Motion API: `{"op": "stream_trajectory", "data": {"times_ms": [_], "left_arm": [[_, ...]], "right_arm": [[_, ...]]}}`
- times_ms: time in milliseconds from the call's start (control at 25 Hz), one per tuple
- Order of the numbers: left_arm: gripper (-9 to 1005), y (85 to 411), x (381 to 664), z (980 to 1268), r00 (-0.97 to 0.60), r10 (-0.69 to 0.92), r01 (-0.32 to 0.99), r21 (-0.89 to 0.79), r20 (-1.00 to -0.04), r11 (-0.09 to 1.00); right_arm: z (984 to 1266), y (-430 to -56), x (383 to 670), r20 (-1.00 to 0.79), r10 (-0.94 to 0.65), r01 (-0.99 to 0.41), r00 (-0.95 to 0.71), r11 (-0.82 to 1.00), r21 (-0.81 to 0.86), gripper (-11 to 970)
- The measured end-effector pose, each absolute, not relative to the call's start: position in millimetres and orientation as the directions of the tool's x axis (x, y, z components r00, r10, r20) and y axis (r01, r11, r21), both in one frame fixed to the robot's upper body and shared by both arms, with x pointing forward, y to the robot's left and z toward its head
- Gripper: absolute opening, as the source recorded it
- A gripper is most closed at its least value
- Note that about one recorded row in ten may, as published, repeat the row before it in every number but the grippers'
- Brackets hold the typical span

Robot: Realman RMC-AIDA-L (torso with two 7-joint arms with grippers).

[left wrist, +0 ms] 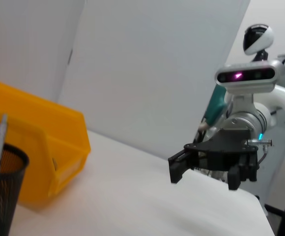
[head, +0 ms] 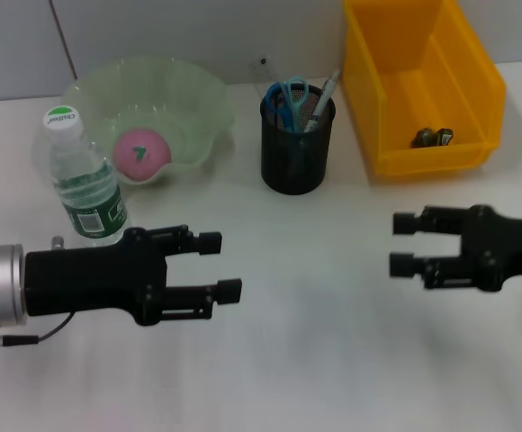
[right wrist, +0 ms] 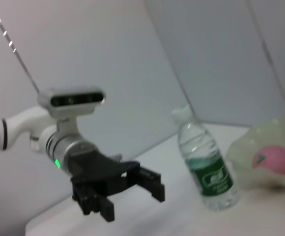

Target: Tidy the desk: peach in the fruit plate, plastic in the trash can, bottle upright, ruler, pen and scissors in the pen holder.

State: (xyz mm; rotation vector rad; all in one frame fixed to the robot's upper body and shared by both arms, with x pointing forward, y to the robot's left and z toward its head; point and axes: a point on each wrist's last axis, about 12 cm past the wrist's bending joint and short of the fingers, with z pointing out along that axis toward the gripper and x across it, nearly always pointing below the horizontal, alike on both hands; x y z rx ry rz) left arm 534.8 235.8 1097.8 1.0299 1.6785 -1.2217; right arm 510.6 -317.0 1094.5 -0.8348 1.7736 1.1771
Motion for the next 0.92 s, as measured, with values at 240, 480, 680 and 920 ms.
{"op": "stream_trajectory", "data": {"times_ms": [240, 480, 680, 920], "left_arm": [[772, 242.3, 526.8, 1087.7, -0.368, 0.195, 0.923, -0.333, -0.909, 0.192], [773, 250.5, 521.2, 1086.5, -0.366, 0.207, 0.926, -0.332, -0.907, 0.179], [773, 253.2, 518.7, 1086.0, -0.361, 0.208, 0.928, -0.329, -0.909, 0.174], [773, 255.9, 516.9, 1084.6, -0.354, 0.209, 0.93, -0.32, -0.912, 0.179]], "right_arm": [[1087.8, -304.5, 509.3, -0.897, -0.101, -0.869, -0.431, 0.314, 0.382, 783], [1085.0, -302.3, 507.4, -0.892, -0.107, -0.868, -0.439, 0.308, 0.39, 783], [1081.9, -299.2, 504.5, -0.886, -0.12, -0.868, -0.448, 0.295, 0.399, 783], [1081.1, -299.2, 503.6, -0.885, -0.116, -0.866, -0.45, 0.296, 0.402, 783]]}}
